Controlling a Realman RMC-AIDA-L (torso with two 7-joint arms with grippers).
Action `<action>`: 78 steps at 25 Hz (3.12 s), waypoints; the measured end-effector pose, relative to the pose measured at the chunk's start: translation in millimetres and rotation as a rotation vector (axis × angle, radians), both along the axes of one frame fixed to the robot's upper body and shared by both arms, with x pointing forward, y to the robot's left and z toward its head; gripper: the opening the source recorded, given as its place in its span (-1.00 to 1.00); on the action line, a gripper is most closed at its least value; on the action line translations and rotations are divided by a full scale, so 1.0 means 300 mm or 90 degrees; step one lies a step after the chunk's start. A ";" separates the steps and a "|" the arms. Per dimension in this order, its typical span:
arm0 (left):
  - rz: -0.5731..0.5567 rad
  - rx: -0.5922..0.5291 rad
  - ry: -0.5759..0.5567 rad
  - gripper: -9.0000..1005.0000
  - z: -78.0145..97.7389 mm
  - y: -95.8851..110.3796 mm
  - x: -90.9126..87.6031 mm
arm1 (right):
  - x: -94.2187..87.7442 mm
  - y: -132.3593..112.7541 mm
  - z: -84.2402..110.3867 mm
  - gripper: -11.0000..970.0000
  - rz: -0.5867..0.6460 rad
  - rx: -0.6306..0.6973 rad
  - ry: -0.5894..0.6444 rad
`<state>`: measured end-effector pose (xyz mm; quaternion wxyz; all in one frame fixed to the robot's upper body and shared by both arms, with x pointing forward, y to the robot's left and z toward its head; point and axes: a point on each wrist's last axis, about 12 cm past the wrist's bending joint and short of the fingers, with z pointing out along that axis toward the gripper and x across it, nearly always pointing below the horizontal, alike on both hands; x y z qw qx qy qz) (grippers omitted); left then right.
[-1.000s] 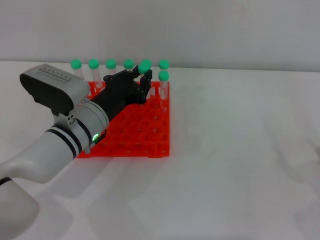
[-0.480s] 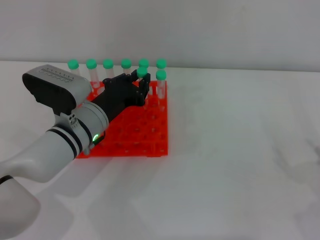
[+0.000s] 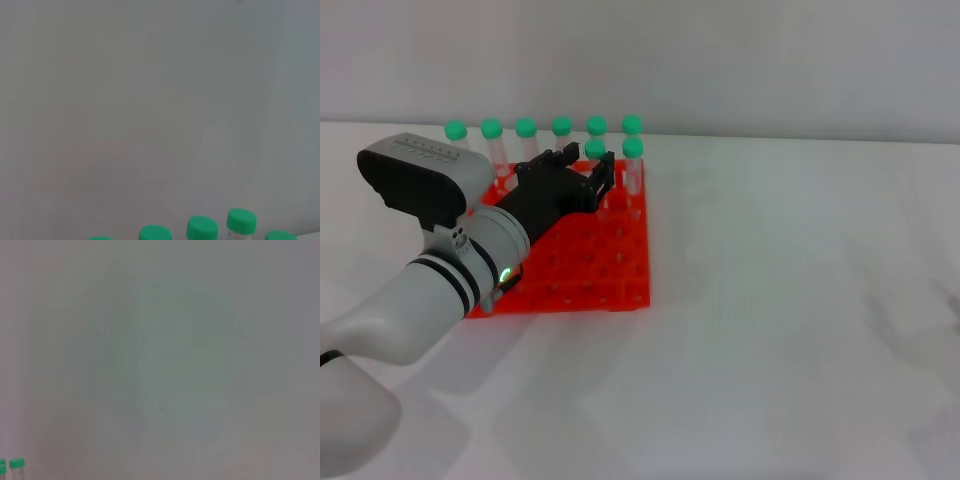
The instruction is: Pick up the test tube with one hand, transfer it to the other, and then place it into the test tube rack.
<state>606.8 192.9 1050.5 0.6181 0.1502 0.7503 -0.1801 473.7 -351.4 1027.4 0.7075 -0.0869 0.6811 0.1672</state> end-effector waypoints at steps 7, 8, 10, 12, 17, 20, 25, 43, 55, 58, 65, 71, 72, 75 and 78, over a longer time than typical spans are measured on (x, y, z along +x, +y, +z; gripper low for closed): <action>0.004 -0.019 -0.006 0.13 -0.004 0.008 -0.025 | -0.005 -0.005 -0.001 0.81 -0.006 0.001 0.000; 0.009 -0.025 -0.006 0.17 -0.012 0.019 -0.040 | -0.004 -0.007 -0.001 0.81 -0.009 0.001 0.000; 0.015 -0.041 -0.018 0.26 -0.023 0.043 -0.073 | -0.002 -0.010 0.000 0.81 -0.014 0.001 0.000; 0.029 -0.068 -0.042 0.36 -0.041 0.090 -0.133 | 0.001 -0.021 0.003 0.81 -0.030 -0.004 -0.006; 0.090 -0.126 -0.086 0.60 -0.063 0.191 -0.230 | 0.006 -0.041 0.006 0.81 -0.061 -0.020 -0.015; 0.165 -0.168 -0.132 0.75 -0.073 0.287 -0.301 | 0.006 -0.062 0.004 0.81 -0.091 -0.022 -0.012; 0.276 -0.193 -0.191 0.75 -0.079 0.408 -0.387 | 0.007 -0.091 -0.003 0.81 -0.136 -0.056 -0.009; 0.388 -0.219 -0.146 0.75 -0.104 0.472 -0.364 | -0.016 -0.122 -0.029 0.81 -0.216 -0.069 0.005; 0.413 -0.255 -0.166 0.75 -0.087 0.470 -0.351 | -0.004 -0.126 -0.035 0.81 -0.232 -0.065 0.018; 0.412 -0.255 -0.167 0.75 -0.085 0.469 -0.347 | 0.000 -0.127 -0.034 0.81 -0.235 -0.063 0.018; 0.407 -0.254 -0.168 0.75 -0.081 0.467 -0.341 | 0.018 -0.123 -0.025 0.81 -0.240 -0.053 0.011; 0.408 -0.255 -0.171 0.75 -0.079 0.468 -0.341 | 0.041 -0.108 -0.018 0.81 -0.236 -0.045 0.006; 0.408 -0.255 -0.171 0.75 -0.079 0.468 -0.341 | 0.041 -0.108 -0.018 0.81 -0.236 -0.045 0.006; 0.409 -0.256 -0.172 0.75 -0.079 0.469 -0.341 | 0.055 -0.102 -0.012 0.81 -0.232 -0.044 0.002; 0.410 -0.256 -0.173 0.75 -0.078 0.470 -0.341 | 0.058 -0.100 -0.011 0.81 -0.231 -0.044 0.000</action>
